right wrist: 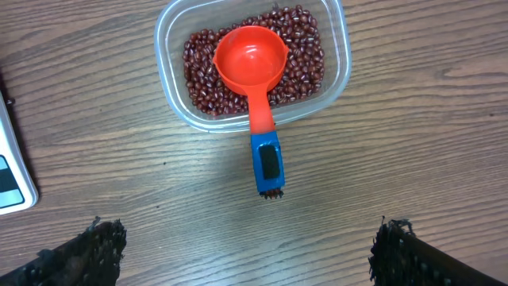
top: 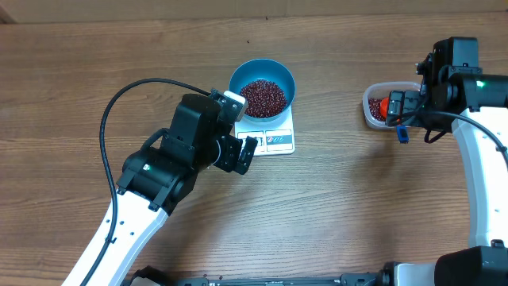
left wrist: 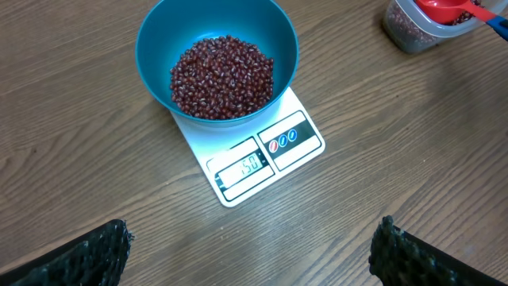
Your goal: Scoop item into bowl and weigh 150g on scale
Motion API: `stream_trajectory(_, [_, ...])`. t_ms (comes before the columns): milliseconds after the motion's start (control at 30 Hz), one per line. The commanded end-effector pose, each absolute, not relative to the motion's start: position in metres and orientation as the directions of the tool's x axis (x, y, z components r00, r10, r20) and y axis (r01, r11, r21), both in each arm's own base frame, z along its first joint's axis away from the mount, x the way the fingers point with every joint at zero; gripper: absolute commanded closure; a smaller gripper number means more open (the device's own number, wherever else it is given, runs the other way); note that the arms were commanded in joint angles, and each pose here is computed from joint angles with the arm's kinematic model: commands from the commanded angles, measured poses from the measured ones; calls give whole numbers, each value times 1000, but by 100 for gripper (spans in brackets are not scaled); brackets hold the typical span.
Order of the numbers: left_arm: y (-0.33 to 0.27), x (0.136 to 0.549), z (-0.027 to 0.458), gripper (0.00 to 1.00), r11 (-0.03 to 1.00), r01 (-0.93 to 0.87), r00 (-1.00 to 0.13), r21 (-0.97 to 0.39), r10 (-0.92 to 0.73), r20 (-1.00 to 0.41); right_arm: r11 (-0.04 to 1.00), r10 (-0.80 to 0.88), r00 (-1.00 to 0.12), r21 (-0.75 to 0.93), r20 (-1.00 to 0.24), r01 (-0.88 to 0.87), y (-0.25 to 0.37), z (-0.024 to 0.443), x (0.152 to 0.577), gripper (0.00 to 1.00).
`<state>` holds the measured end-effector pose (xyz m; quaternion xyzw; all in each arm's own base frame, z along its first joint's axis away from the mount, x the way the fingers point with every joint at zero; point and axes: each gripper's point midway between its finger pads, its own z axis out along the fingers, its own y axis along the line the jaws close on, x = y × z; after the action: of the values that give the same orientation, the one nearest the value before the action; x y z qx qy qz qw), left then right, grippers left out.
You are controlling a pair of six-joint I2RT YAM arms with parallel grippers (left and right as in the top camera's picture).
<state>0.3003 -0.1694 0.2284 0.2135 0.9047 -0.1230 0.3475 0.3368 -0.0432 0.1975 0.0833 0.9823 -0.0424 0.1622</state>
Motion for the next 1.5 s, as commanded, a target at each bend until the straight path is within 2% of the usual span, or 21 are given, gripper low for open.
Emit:
stream_trajectory(0, [-169,300,223,0,872,486,-665,-65,320,-674,980,163,-913,-45,-375,193,-46,213,341,0])
stream_trajectory(733, [-167,297,220,0,872,485,-676,-66,326,-661,980,163,-913,-45,-375,193,-46,213,341,0])
stream_trajectory(933, [-157,279,205,1,877,477,-726,-64,352,-592,980,163,-913,-45,-375,193,-46,213,341,0])
stream_trajectory(1467, [-119,222,188,1,888,458,-663,-31,319,-677,980,163,-913,-45,-375,193,-46,213,341,0])
